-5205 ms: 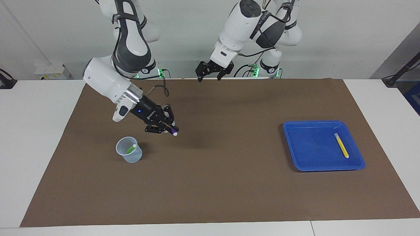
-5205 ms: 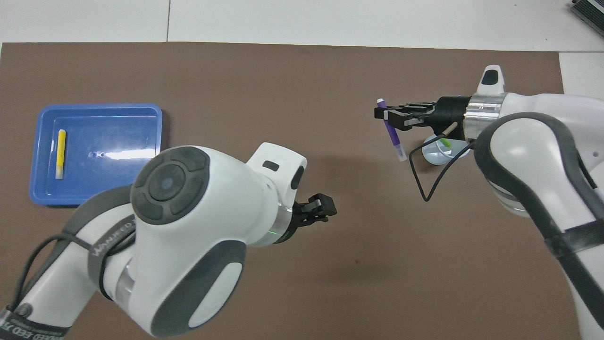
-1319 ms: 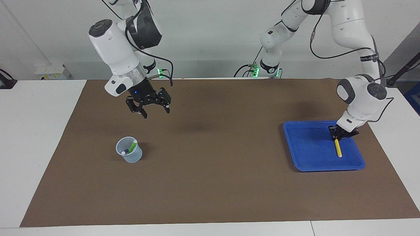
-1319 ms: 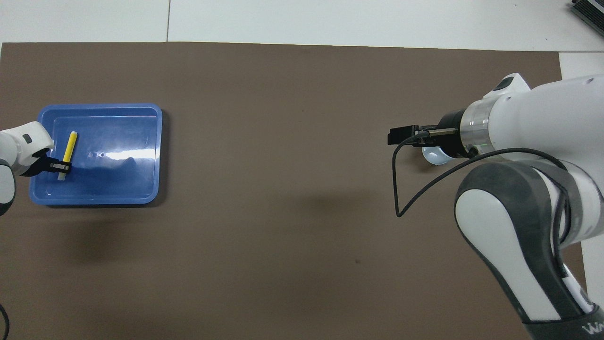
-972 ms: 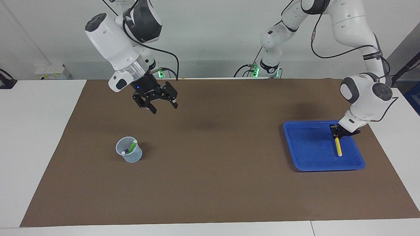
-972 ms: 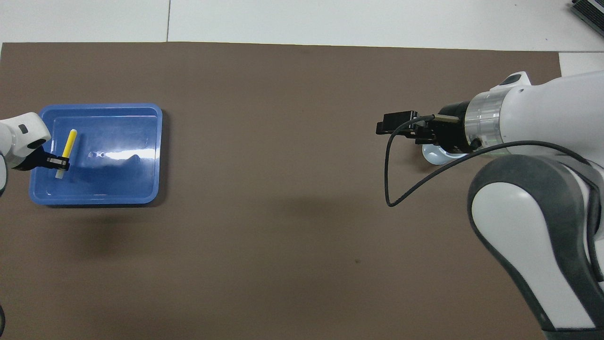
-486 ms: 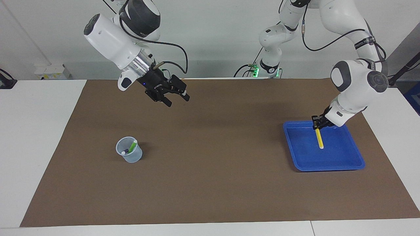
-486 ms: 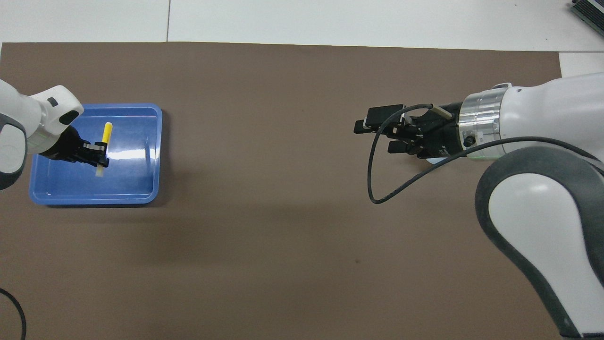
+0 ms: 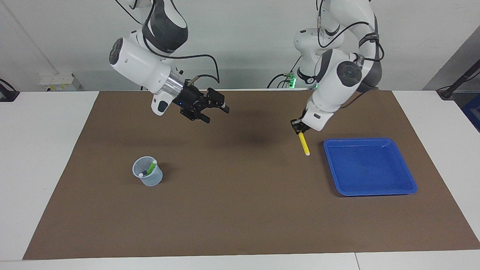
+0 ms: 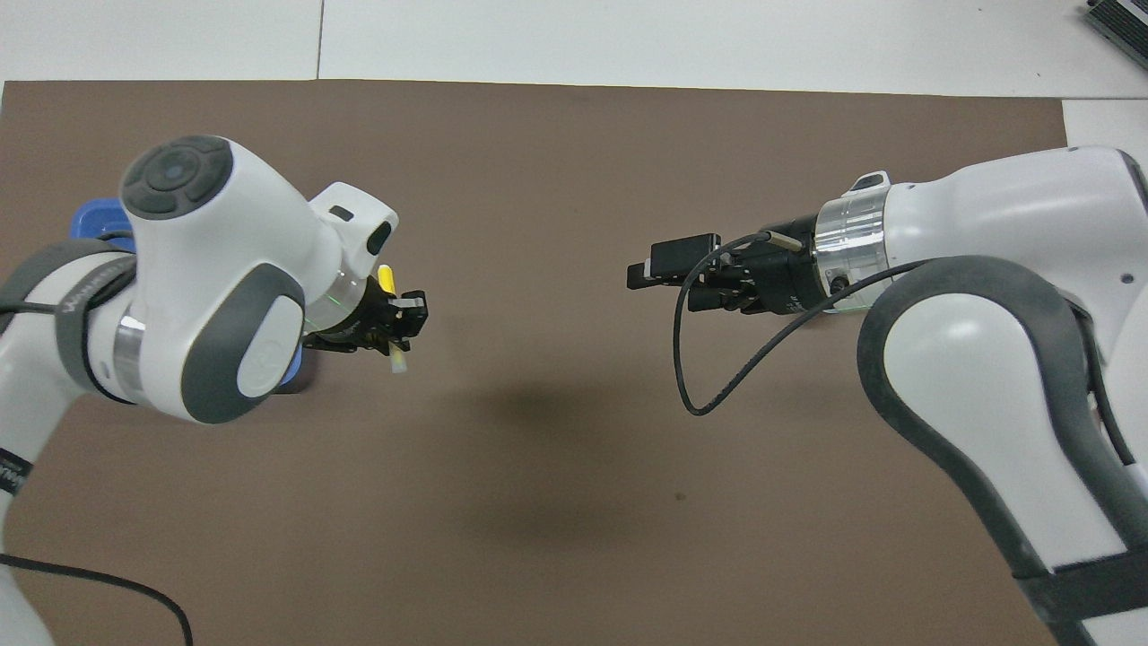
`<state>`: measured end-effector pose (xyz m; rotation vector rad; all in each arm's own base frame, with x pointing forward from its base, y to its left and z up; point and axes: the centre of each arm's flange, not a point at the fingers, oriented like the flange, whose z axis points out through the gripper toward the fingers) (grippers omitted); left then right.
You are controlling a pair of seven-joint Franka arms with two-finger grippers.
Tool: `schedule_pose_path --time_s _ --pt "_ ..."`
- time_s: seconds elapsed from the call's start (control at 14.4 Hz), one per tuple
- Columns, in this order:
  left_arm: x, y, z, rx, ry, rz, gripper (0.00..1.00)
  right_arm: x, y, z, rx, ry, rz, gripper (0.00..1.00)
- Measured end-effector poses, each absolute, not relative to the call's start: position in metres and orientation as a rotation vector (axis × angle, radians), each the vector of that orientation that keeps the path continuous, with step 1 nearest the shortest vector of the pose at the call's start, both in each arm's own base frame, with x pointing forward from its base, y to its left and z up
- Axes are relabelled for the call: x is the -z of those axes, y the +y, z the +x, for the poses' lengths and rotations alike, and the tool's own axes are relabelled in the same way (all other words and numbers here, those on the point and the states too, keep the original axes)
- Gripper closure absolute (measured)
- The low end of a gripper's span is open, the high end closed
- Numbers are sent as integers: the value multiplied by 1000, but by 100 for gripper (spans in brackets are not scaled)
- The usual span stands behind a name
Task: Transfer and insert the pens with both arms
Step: 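Pass the yellow pen from the left gripper to the right gripper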
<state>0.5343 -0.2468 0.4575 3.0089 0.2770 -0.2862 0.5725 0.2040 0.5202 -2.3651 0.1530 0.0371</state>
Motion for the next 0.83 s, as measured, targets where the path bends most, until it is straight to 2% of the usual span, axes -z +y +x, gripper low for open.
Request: schedule_pose_path --time_s 0.21,0.49,0.83 --pt "-475 -311 507 261 377 2913 82 -504 205 580 -51 176 -2339 0" --pt "-492 -391 472 114 472 2795 82 -491 205 581 -26 65 -2349 0" --pt "-507 -445 444 21 520 2652 82 -472 198 578 10 -89 -2359 3"
